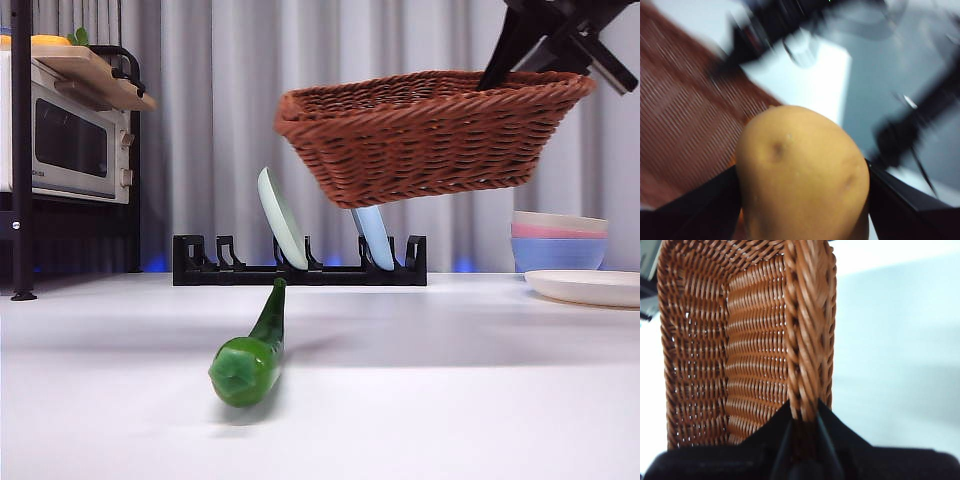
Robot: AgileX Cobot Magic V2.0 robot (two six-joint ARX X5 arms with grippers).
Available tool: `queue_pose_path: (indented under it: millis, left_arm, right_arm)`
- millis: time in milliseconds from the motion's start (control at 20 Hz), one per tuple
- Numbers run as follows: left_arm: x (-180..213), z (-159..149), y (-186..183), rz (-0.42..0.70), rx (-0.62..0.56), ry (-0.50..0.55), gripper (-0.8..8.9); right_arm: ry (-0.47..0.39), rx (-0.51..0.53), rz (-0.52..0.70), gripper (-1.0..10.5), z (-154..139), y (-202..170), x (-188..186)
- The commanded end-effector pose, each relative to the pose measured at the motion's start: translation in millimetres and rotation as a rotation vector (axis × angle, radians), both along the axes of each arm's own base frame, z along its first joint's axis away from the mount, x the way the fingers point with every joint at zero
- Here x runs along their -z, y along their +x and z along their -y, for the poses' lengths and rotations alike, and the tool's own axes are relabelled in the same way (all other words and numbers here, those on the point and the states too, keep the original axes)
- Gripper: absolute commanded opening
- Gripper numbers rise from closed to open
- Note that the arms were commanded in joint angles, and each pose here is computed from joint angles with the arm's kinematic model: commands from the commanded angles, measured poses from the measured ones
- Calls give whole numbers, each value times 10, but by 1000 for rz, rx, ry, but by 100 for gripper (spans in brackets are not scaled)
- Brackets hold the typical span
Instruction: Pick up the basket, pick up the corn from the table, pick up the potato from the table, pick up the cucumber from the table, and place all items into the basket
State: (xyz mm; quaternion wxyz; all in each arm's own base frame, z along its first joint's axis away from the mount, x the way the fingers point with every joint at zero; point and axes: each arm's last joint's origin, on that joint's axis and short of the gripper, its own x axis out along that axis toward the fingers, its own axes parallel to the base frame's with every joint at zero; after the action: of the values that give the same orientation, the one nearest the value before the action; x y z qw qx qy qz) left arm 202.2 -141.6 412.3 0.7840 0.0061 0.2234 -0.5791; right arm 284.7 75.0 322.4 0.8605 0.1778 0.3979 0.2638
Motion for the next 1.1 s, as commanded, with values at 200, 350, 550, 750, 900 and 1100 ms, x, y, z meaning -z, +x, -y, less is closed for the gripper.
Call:
queue_pose_path:
  millis: [200, 350, 550, 750, 900, 1100]
  left_arm:
    - [78, 332, 189, 83, -404, 72, -8]
    - [374, 548, 276, 49, -346, 235, -8]
    - [812, 806, 424, -39, -311, 415, 3]
    - [1042, 911, 506, -91, -306, 490, 550]
    - [1027, 927, 502, -75, -327, 485, 551]
    - [977, 916, 500, -64, -356, 466, 551]
  right_arm:
    - [11, -93, 17, -16, -251, -78, -26]
    - [9, -128, 18, -16, -354, -116, -25]
    - [10, -146, 17, -16, -403, -137, -25]
    - [9, -146, 17, -16, -403, -137, -25]
    - [9, -146, 17, -16, -402, -136, -25]
    - [9, -146, 17, -16, -402, -136, -25]
